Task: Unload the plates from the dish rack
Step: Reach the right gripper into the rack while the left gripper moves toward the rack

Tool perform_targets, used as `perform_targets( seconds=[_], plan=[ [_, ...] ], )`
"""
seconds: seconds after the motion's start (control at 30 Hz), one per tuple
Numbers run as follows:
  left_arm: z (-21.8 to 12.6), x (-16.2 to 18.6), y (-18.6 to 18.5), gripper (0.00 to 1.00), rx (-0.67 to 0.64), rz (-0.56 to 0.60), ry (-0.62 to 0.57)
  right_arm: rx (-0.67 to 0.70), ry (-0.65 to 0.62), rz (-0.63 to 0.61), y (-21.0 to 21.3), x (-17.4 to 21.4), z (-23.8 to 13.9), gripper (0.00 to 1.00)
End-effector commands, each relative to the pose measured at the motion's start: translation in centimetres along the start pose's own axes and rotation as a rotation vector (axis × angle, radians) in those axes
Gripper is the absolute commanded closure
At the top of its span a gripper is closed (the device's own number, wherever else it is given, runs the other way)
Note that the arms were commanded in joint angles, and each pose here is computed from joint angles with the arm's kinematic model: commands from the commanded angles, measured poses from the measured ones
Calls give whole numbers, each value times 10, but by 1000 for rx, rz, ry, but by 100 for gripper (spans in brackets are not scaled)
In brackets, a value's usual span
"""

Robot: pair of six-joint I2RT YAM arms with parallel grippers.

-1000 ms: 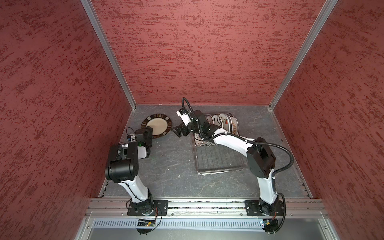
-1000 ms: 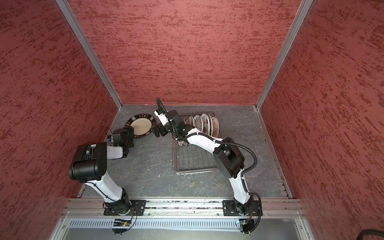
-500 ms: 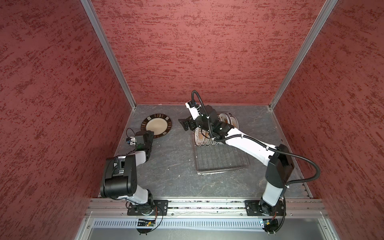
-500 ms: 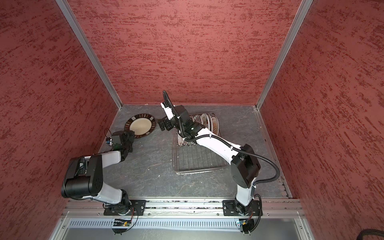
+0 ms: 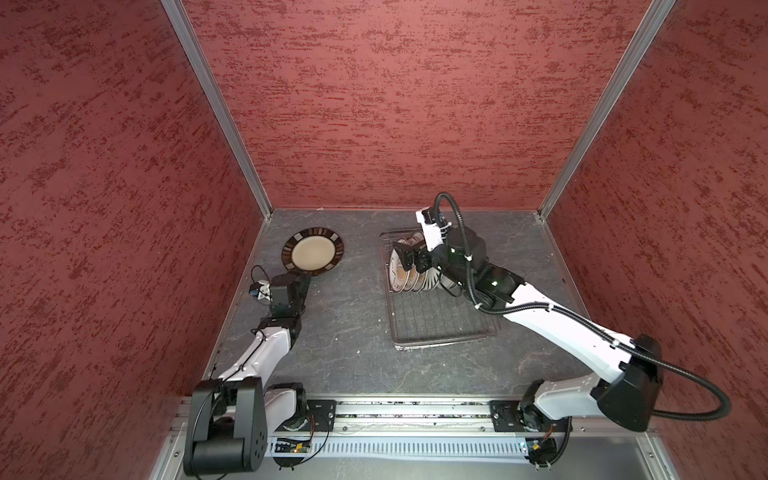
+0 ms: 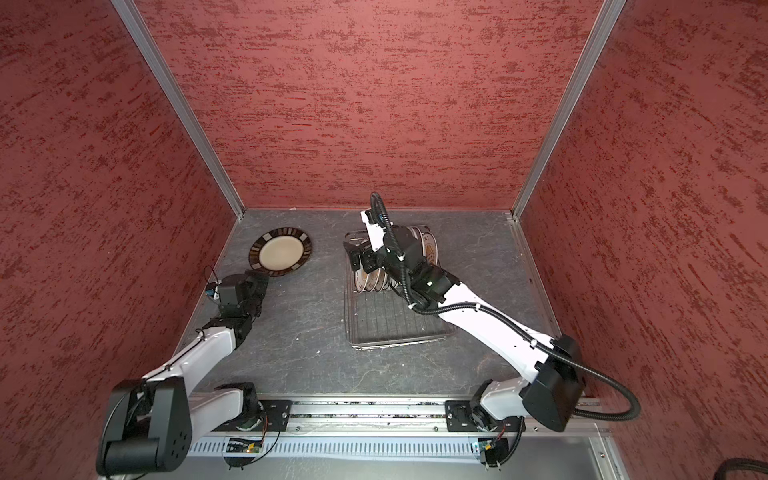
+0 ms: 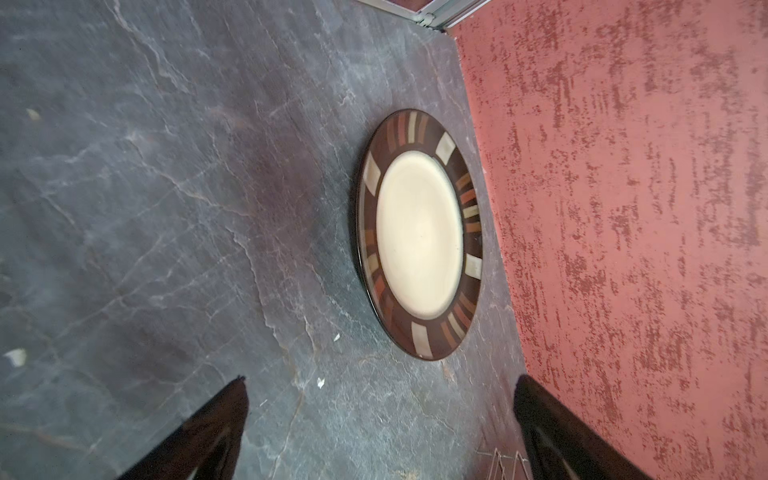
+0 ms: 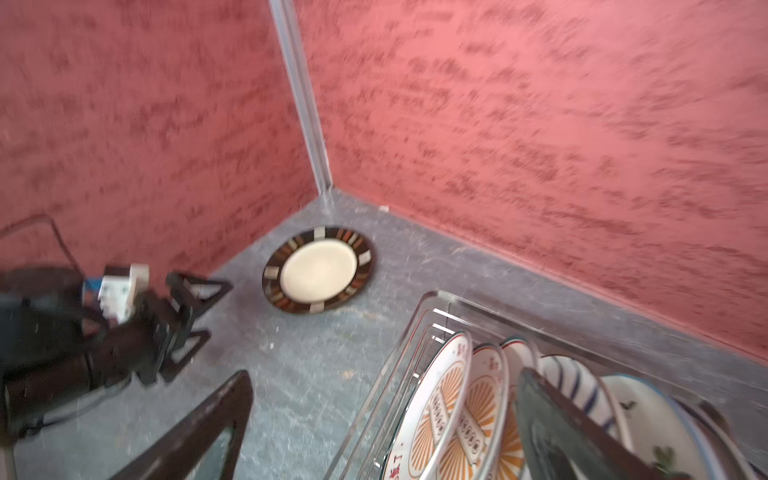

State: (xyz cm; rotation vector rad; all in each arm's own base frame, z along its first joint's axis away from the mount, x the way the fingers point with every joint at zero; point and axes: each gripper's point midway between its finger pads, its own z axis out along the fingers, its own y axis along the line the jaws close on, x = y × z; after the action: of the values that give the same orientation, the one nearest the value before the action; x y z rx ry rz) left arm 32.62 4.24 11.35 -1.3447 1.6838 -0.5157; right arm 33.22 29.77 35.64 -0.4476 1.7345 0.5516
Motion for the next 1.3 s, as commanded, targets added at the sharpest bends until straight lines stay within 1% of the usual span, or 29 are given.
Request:
perform_targets(
  seconds=[0.0,0.1,0.17,0.3,0.33,0.43,0.57,0.6,0.7,0.8,0.9,0.93,1.0,1.03,1.07,1.13,1.2,1.23,1.27],
  plan=[
    [-18,9,10,1,-22,57,6,89,-28,87,-26,-1,-18,1],
    [-37,17,-3,1,37,100,11,82,-17,129,-39,6,-25,2],
    [-47,28,-15,1,111,129,10,59,17,135,-42,14,-26,4],
    [-68,48,-36,1,219,211,58,53,75,172,-48,30,-28,5],
    [-75,53,-45,1,267,240,68,51,87,185,-48,36,-28,5],
    [-94,74,-63,1,421,287,135,39,100,212,-47,51,-31,5],
    [-124,104,-85,1,646,309,277,47,85,228,-49,54,-31,5],
    [-131,110,-89,1,690,316,308,67,93,228,-53,55,-29,7],
    [-145,126,-95,1,750,373,370,129,123,239,-62,62,-24,14],
    [-160,142,-101,1,831,437,420,151,126,253,-66,69,-22,14],
    [-174,157,-106,1,916,467,467,188,133,262,-73,78,-20,15],
    [-178,162,-107,0,939,474,489,207,136,270,-77,82,-19,15],
    [-187,174,-109,1,995,495,536,229,142,288,-81,91,-18,10],
    [-196,178,-115,1,1051,508,551,229,142,292,-81,94,-17,10],
    [-200,183,-117,1,1077,523,573,224,144,293,-80,97,-16,10],
    [-208,191,-120,1,1125,546,599,213,148,275,-79,101,-13,12],
    [-209,194,-125,1,1140,554,598,256,150,259,-86,103,-11,17],
    [-210,196,-126,0,1144,553,594,289,149,252,-92,103,-9,20],
    [-211,196,-127,1,1153,551,578,311,146,242,-96,103,-7,26]
  ],
)
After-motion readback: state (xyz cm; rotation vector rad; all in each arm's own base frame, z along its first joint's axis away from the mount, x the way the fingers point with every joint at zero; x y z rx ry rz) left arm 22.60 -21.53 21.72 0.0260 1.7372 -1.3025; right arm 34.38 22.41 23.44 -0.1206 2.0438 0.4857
